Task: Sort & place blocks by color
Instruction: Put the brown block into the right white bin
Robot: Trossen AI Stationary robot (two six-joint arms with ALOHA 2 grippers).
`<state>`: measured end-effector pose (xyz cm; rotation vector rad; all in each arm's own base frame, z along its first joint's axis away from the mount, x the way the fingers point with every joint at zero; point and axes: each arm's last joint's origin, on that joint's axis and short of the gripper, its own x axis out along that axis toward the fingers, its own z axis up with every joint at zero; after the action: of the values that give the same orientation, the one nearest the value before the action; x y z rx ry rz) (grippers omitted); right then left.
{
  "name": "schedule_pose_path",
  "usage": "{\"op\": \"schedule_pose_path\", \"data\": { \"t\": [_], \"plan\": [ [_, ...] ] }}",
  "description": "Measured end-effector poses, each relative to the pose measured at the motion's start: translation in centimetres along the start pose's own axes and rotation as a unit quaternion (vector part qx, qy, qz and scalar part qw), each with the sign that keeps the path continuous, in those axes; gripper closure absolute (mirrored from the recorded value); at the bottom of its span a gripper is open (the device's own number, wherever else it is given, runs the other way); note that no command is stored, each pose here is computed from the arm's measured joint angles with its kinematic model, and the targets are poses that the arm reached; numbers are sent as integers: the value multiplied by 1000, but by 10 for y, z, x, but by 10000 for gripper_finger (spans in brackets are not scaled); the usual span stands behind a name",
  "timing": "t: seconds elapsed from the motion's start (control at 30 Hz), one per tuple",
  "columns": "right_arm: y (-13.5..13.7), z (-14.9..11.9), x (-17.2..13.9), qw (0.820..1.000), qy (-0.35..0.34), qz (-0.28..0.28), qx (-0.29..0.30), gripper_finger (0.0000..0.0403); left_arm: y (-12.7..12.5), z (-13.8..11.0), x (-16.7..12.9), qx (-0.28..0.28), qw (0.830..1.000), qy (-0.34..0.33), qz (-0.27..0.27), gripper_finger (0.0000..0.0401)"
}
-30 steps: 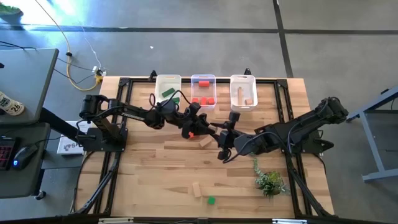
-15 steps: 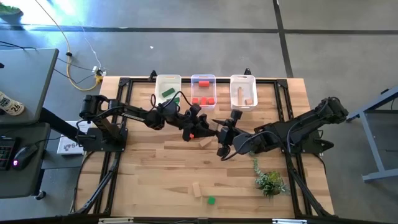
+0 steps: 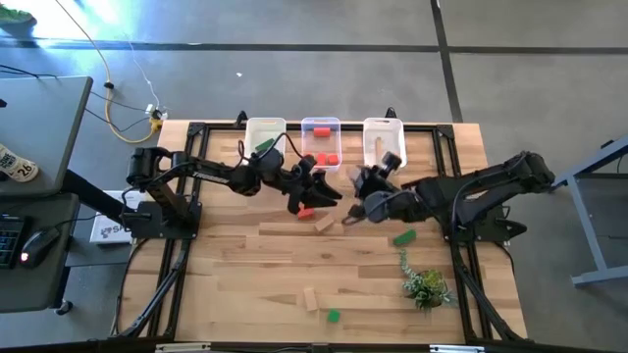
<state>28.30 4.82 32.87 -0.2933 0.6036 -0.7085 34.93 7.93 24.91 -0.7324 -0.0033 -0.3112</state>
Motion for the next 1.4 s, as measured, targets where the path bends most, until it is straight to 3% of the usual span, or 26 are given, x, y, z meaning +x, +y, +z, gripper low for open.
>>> {"op": "schedule_pose_path", "data": {
  "t": [0.33,0.53,0.7,0.9,1.17,1.4],
  "plan": [
    [-53,-17,42,990,120,-37,69,292,20,6,-11,10,999,14,51,219],
    [-100,-31,77,967,200,-46,149,292,31,0,-16,15,994,54,95,219],
    [-137,-42,98,946,227,-25,229,281,39,-7,-20,22,987,90,132,219],
    [-170,-56,110,925,253,-34,282,276,40,-16,-21,27,981,127,146,219],
    [-179,-76,131,900,313,-56,297,281,30,-37,-10,55,969,157,184,220],
    [-167,-94,163,881,374,-42,288,281,29,-49,-9,91,946,170,260,220]
  ]
}}
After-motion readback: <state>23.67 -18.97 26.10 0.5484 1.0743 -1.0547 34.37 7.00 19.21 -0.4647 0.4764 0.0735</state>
